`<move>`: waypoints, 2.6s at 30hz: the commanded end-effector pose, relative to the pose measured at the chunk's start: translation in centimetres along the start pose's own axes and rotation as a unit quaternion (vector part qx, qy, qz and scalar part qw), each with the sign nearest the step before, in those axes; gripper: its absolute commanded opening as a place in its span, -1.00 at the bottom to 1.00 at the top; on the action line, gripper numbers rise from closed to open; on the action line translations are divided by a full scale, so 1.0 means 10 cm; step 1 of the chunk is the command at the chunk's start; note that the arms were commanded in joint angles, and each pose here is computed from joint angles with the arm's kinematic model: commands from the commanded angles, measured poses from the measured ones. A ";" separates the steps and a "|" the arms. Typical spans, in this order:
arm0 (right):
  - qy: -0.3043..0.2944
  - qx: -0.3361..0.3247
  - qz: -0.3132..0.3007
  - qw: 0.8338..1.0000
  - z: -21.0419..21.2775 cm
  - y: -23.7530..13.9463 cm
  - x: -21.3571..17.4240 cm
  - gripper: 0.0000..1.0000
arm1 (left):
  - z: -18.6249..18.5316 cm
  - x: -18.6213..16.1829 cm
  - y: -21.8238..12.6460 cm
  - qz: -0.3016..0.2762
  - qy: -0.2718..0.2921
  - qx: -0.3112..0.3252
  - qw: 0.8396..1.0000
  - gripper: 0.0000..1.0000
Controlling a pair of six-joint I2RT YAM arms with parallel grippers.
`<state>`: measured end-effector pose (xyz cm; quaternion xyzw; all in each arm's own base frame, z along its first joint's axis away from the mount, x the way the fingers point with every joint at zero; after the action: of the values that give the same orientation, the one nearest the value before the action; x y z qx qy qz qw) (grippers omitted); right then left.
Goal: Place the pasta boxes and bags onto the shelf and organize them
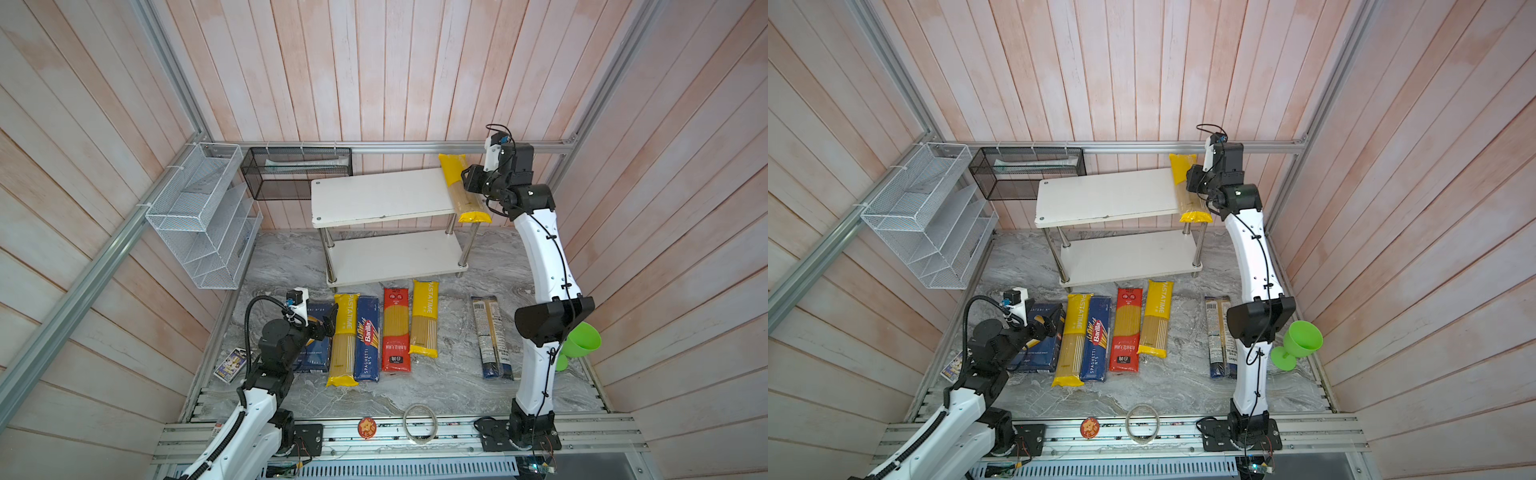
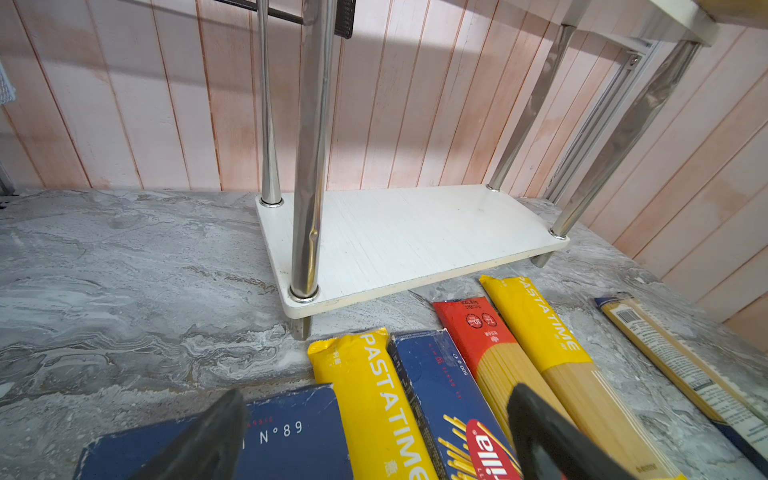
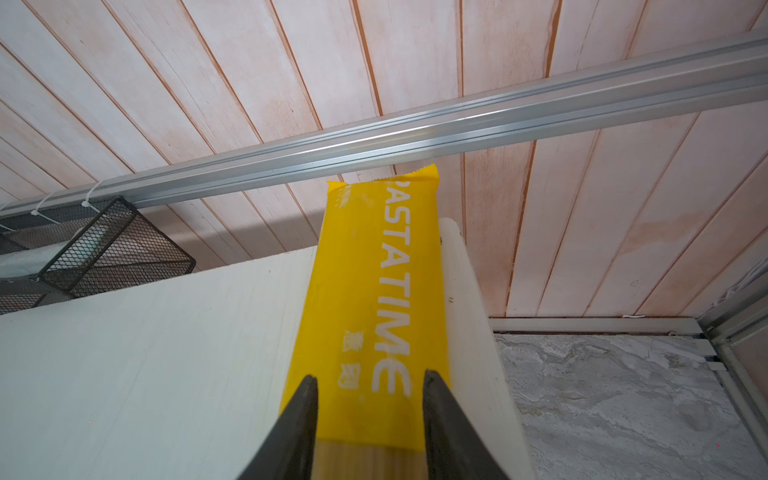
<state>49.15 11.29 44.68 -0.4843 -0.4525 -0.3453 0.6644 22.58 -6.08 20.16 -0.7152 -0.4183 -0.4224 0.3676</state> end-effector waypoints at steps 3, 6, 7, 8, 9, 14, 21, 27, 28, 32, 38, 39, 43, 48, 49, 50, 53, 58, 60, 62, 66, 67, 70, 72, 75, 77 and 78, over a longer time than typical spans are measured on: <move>-0.001 -0.003 -0.023 1.000 0.03 -0.03 0.10 -0.17 | 0.00 -0.06 -0.01 0.011 -0.004 -0.006 1.000 0.99; -0.004 -0.004 -0.025 1.000 0.04 -0.08 0.12 -0.15 | 0.00 -0.06 -0.01 0.011 -0.004 -0.005 1.000 0.99; -0.005 -0.004 -0.026 1.000 0.05 -0.10 0.13 -0.15 | 0.00 -0.07 -0.01 0.012 -0.004 -0.005 1.000 0.99; -0.007 -0.003 -0.026 1.000 0.06 -0.12 0.14 -0.14 | 0.00 -0.06 -0.01 0.011 -0.004 -0.006 1.000 0.99; -0.009 -0.004 -0.027 1.000 0.06 -0.14 0.15 -0.13 | 0.00 -0.06 0.00 0.011 -0.004 -0.005 1.000 0.99; -0.025 0.003 -0.029 0.999 0.18 -0.32 0.20 -0.10 | 0.00 -0.06 -0.01 0.009 -0.004 -0.005 1.000 0.99; -0.065 0.004 -0.051 0.997 0.53 -0.79 0.32 -0.06 | 0.00 -0.07 -0.01 0.010 -0.004 -0.006 1.000 0.99; -0.084 0.037 -0.062 0.994 0.87 -1.09 0.22 -0.05 | 0.00 -0.06 -0.01 0.010 -0.004 -0.006 1.000 0.99; -0.087 0.042 -0.061 0.993 0.92 -1.12 0.18 -0.04 | 0.00 -0.07 -0.01 0.010 -0.004 -0.007 1.000 0.99; -0.090 0.073 -0.061 0.991 1.10 -1.22 0.06 -0.04 | -0.01 -0.07 -0.03 0.008 -0.003 -0.008 1.000 0.99; -0.082 0.108 -0.051 0.989 1.24 -1.20 -0.10 -0.04 | -0.01 -0.07 -0.03 0.007 -0.003 -0.008 1.000 0.99; -0.084 0.114 -0.048 0.989 1.25 -1.18 -0.11 -0.03 | -0.01 -0.06 -0.03 0.006 -0.003 -0.009 1.000 0.99; -0.084 0.132 -0.037 0.987 1.34 -1.09 -0.18 -0.02 | -0.01 -0.07 -0.03 0.006 -0.003 -0.008 1.000 0.99; -0.082 0.118 -0.033 0.989 1.46 -1.01 -0.21 -0.02 | -0.01 -0.07 -0.05 0.008 -0.004 -0.008 1.000 0.99; -0.087 0.110 -0.032 0.990 1.49 -1.01 -0.21 -0.02 | -0.01 -0.07 -0.05 0.007 -0.004 -0.007 1.000 0.99; -0.088 0.103 -0.034 0.990 1.51 -1.02 -0.21 -0.02 | -0.01 -0.07 -0.05 0.006 -0.003 -0.008 1.000 0.99; -0.087 0.110 -0.038 0.989 1.58 -1.04 -0.22 -0.02 | -0.01 -0.07 -0.05 0.006 -0.004 -0.008 1.000 0.99; -0.083 0.106 -0.052 0.990 1.57 -1.10 -0.15 -0.01 | -0.01 -0.07 -0.04 0.008 -0.004 -0.007 1.000 0.99; -0.084 0.103 -0.052 0.990 1.56 -1.11 -0.15 0.00 | -0.01 -0.07 -0.05 0.008 -0.004 -0.008 1.000 0.99; -0.081 0.103 -0.052 0.990 1.54 -1.11 -0.14 0.00 | -0.01 -0.07 -0.04 0.008 -0.004 -0.008 1.000 0.99; -0.069 0.104 -0.055 0.991 1.49 -1.14 -0.09 0.02 | -0.01 -0.07 -0.04 0.009 -0.004 -0.008 1.000 0.99; -0.068 0.103 -0.054 0.991 1.48 -1.13 -0.09 0.03 | -0.01 -0.07 -0.04 0.008 -0.004 -0.009 1.000 0.99; -0.062 0.101 -0.050 0.992 1.44 -1.10 -0.07 0.03 | -0.01 -0.07 -0.04 0.008 -0.004 -0.009 1.000 0.99; -0.053 0.110 -0.042 0.992 1.40 -1.05 -0.08 0.04 | -0.01 -0.08 -0.05 0.009 -0.004 -0.008 1.000 0.99; -0.041 0.117 -0.027 0.992 1.33 -0.98 -0.12 0.04 | -0.01 -0.07 -0.05 0.008 -0.004 -0.009 1.000 0.99; -0.040 0.113 -0.013 0.993 1.30 -0.92 -0.17 0.04 | -0.01 -0.07 -0.05 0.007 -0.004 -0.009 1.000 0.99; -0.041 0.112 -0.007 0.993 1.30 -0.89 -0.20 0.04 | -0.01 -0.07 -0.05 0.008 -0.004 -0.008 1.000 0.99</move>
<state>36.35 20.58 48.67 -0.4135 -0.5348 -0.2991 0.6735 22.20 -6.01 20.17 -0.7152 -0.4199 -0.4225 0.3657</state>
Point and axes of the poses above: each gripper's point midway between its finger pads, its own y axis out along the fingers, its own z axis along the line the jaws close on, x = y × z, the point moved 8 cm from there along -y, back along the fingers, and after that the axes turned 11 degrees about -y, right-handed, at the moved point
